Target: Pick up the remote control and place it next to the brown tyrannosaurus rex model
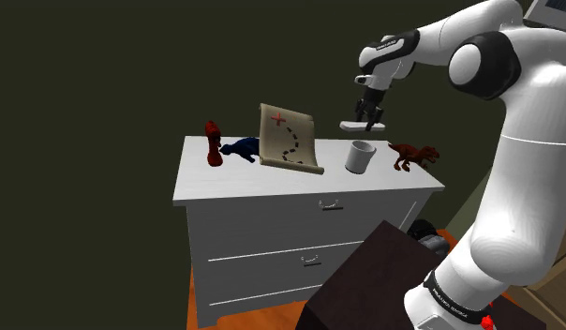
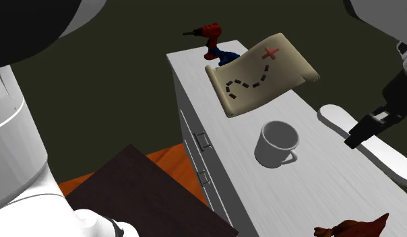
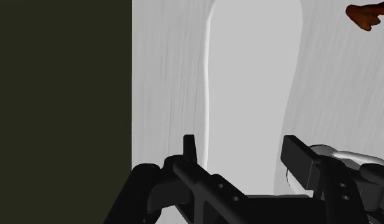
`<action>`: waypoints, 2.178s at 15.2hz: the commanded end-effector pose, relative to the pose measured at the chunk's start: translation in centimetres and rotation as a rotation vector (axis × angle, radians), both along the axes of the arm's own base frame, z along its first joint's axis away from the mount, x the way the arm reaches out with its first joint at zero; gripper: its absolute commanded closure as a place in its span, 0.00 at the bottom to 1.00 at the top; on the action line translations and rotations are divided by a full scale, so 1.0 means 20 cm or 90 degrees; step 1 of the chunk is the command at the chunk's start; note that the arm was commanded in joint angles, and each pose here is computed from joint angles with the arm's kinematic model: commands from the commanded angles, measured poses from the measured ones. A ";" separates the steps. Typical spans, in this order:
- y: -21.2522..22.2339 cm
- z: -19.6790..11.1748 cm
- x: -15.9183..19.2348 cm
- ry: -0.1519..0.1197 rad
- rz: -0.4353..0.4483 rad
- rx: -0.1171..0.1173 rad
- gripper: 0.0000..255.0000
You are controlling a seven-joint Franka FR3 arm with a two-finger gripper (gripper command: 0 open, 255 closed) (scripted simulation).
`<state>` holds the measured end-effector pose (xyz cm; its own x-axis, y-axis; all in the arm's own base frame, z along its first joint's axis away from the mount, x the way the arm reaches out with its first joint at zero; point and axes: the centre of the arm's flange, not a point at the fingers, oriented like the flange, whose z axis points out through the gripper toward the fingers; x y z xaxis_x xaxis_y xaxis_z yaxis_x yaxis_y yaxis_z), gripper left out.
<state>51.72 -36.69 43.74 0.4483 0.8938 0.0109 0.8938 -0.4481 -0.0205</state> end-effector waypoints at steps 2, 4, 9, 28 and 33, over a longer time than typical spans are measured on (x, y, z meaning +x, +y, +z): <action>0.00 -0.08 0.00 0.000 0.000 0.000 1.00; 0.00 -0.13 0.00 0.000 0.000 0.000 1.00; 0.00 -0.27 0.00 0.000 0.000 0.000 1.00; 0.00 -0.47 0.00 0.000 0.000 0.000 0.00; 0.00 -0.27 0.00 0.000 0.000 0.000 0.00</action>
